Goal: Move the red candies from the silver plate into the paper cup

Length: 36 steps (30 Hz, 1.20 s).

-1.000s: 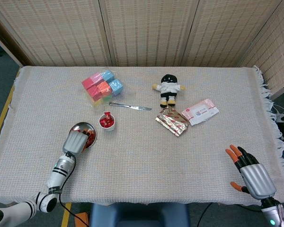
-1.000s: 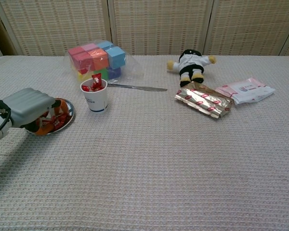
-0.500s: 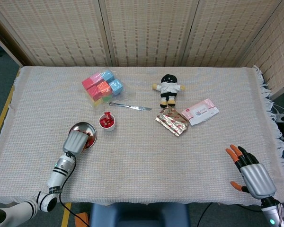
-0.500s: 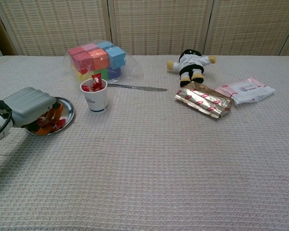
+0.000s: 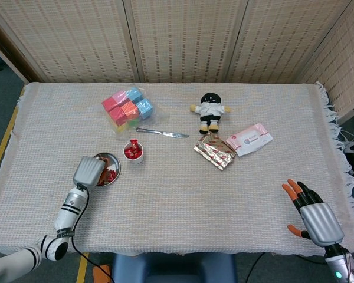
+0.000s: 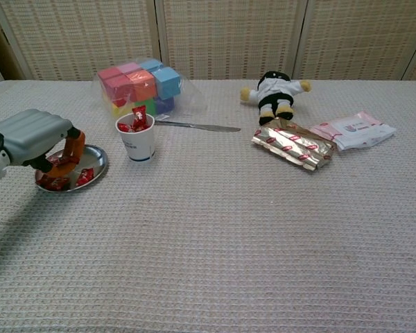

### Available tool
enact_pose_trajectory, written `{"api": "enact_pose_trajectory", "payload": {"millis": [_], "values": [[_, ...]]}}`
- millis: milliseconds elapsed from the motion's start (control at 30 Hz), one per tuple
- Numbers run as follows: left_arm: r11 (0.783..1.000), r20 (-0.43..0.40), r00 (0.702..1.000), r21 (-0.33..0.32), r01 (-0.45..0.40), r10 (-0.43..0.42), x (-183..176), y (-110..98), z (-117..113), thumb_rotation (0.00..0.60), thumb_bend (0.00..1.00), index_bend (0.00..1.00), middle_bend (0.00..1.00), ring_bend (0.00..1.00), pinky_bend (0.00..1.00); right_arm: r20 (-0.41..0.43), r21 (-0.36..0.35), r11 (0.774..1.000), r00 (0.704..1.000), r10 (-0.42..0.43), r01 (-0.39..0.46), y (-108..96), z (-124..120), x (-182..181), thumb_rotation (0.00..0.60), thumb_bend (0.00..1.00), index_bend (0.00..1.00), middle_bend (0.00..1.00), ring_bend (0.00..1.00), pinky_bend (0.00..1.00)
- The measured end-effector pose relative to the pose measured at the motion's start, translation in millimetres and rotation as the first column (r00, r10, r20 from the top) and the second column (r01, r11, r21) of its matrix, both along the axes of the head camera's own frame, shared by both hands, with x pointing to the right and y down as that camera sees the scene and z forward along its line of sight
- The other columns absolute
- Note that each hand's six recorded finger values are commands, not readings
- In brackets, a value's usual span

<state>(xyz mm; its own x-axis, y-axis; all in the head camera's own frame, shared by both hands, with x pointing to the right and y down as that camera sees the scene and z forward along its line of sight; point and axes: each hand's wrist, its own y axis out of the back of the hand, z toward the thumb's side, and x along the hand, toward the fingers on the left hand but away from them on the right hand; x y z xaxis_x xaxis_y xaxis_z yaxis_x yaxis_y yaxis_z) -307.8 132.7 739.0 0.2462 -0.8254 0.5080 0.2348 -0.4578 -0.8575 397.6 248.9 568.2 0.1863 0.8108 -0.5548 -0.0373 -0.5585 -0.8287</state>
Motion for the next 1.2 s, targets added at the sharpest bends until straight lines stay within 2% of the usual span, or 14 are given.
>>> {"api": "enact_pose_trajectory", "payload": {"millis": [233,400,600,800,900,1067,1200], "values": [[0.999,-0.024,1.000,0.029,0.020,-0.019,2,-15,-13,0.600,0.47,0.57,0.61,0.79,1.00,-0.003,-0.001,1.000,1.000,0.004,-0.004,-1,1,0,0.600,0.00,0.00,0.00,0.00,0.20],[0.997,-0.089,0.996,0.075,-0.003,0.010,35,-35,-31,0.600,0.46,0.55,0.59,0.79,1.00,-0.007,-0.011,1.000,1.000,0.007,-0.007,-4,5,0,0.600,0.00,0.00,0.00,0.00,0.20],[0.991,-0.108,0.993,0.131,-0.036,0.050,76,-61,-45,0.600,0.47,0.54,0.59,0.79,1.00,-0.006,-0.010,1.000,1.000,0.016,-0.016,-5,4,2,0.600,0.00,0.00,0.00,0.00,0.20],[0.992,-0.101,0.992,0.115,-0.060,0.072,94,-60,-39,0.600,0.46,0.50,0.57,0.79,1.00,-0.003,0.003,0.999,0.999,0.033,-0.033,-6,-1,7,0.600,0.00,0.00,0.00,0.00,0.20],[0.992,-0.086,0.993,0.100,-0.075,0.084,98,-56,-32,0.600,0.45,0.44,0.51,0.79,1.00,0.000,0.006,0.999,0.999,0.033,-0.033,-6,-2,7,0.600,0.00,0.00,0.00,0.00,0.20],[0.992,-0.068,0.993,0.091,-0.086,0.092,101,-54,-24,0.600,0.43,0.29,0.34,0.79,1.00,0.003,0.005,1.000,1.000,0.031,-0.031,-5,-3,8,0.600,0.00,0.00,0.00,0.00,0.20],[0.991,-0.085,0.992,0.103,-0.084,0.093,102,-55,-27,0.600,0.42,0.26,0.30,0.79,1.00,0.003,0.006,0.999,0.999,0.032,-0.032,-6,-2,8,0.600,0.00,0.00,0.00,0.00,0.20]]}}
